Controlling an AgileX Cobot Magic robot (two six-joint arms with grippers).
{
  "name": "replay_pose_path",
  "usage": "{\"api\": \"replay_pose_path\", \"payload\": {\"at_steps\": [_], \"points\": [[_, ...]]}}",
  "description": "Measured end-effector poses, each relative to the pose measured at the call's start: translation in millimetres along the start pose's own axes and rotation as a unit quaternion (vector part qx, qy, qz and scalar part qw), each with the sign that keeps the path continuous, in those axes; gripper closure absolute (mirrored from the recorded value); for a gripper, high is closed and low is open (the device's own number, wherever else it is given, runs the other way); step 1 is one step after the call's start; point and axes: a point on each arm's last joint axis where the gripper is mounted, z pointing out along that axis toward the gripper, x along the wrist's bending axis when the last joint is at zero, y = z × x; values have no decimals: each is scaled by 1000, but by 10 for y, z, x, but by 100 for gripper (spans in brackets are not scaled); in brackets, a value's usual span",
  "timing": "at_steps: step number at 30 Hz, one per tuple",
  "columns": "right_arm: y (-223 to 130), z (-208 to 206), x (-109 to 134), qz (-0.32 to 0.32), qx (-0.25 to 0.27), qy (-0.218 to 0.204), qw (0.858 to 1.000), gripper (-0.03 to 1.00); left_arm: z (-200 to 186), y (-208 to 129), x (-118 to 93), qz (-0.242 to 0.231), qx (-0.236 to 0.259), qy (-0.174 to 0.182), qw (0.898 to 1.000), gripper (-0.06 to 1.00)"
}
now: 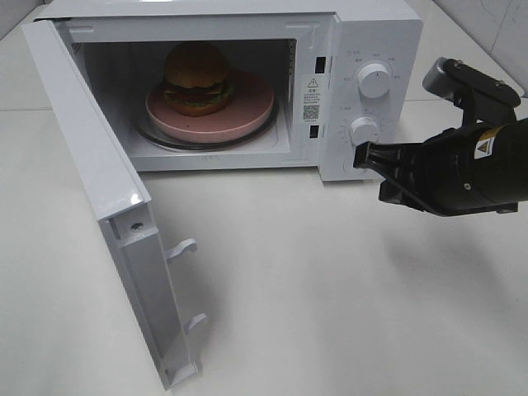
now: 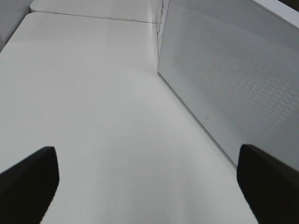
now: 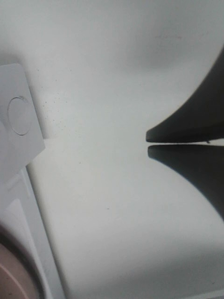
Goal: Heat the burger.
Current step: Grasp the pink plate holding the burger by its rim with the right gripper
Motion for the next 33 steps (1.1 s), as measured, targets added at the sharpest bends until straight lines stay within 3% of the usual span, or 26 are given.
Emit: {"api": "replay_pose_path", "payload": {"at_steps": [3, 5, 10, 13, 14, 15, 16, 17, 18, 19, 20, 21, 22, 23, 24, 25, 26, 27, 28, 29, 30, 31, 33], "points": [[-15, -14, -5, -12, 9, -3, 1000, 96, 0, 0, 0, 0, 0, 0, 1000, -1], [-50, -73, -12, -68, 48, -14, 996, 95, 0, 0, 0, 0, 0, 0, 1000, -1], [-5, -122, 24, -133, 87, -18, 987, 94, 0, 0, 0, 0, 0, 0, 1000, -1], [71, -164, 72, -193, 108, -14, 975, 94, 0, 0, 0, 0, 0, 0, 1000, -1], [127, -195, 106, -242, 114, -8, 964, 93, 0, 0, 0, 0, 0, 0, 1000, -1], [127, -195, 106, -242, 114, -8, 964, 93, 0, 0, 0, 0, 0, 0, 1000, -1], [178, -219, 135, -287, 118, -2, 951, 93, 0, 0, 0, 0, 0, 0, 1000, -1], [178, -219, 135, -287, 118, -2, 951, 93, 0, 0, 0, 0, 0, 0, 1000, -1], [204, -231, 150, -313, 119, 2, 942, 92, 0, 0, 0, 0, 0, 0, 1000, -1], [243, -249, 172, -362, 119, 9, 925, 92, 0, 0, 0, 0, 0, 0, 1000, -1], [243, -249, 172, -362, 119, 9, 925, 92, 0, 0, 0, 0, 0, 0, 1000, -1], [263, -259, 184, -389, 119, 13, 913, 92, 0, 0, 0, 0, 0, 0, 1000, -1], [297, -274, 202, -446, 117, 20, 887, 92, 0, 0, 0, 0, 0, 0, 1000, -1], [297, -274, 202, -446, 117, 20, 887, 92, 0, 0, 0, 0, 0, 0, 1000, -1], [325, -288, 218, -495, 116, 28, 860, 91, 0, 0, 0, 0, 0, 0, 1000, -1], [325, -288, 218, -495, 116, 28, 860, 91, 0, 0, 0, 0, 0, 0, 1000, -1], [342, -296, 228, -522, 114, 31, 845, 91, 0, 0, 0, 0, 0, 0, 1000, -1], [367, -310, 242, -566, 113, 38, 816, 90, 0, 0, 0, 0, 0, 0, 1000, -1], [376, -316, 247, -583, 113, 41, 803, 90, 0, 0, 0, 0, 0, 0, 1000, -1], [376, -316, 247, -583, 113, 41, 803, 90, 0, 0, 0, 0, 0, 0, 1000, -1], [384, -327, 252, -619, 115, 47, 775, 88, 0, 0, 0, 0, 0, 0, 1000, -1], [384, -327, 252, -619, 115, 47, 775, 88, 0, 0, 0, 0, 0, 0, 1000, -1], [372, -331, 245, -641, 122, 52, 756, 82, 0, 0, 0, 0, 0, 0, 1000, -1]]}}
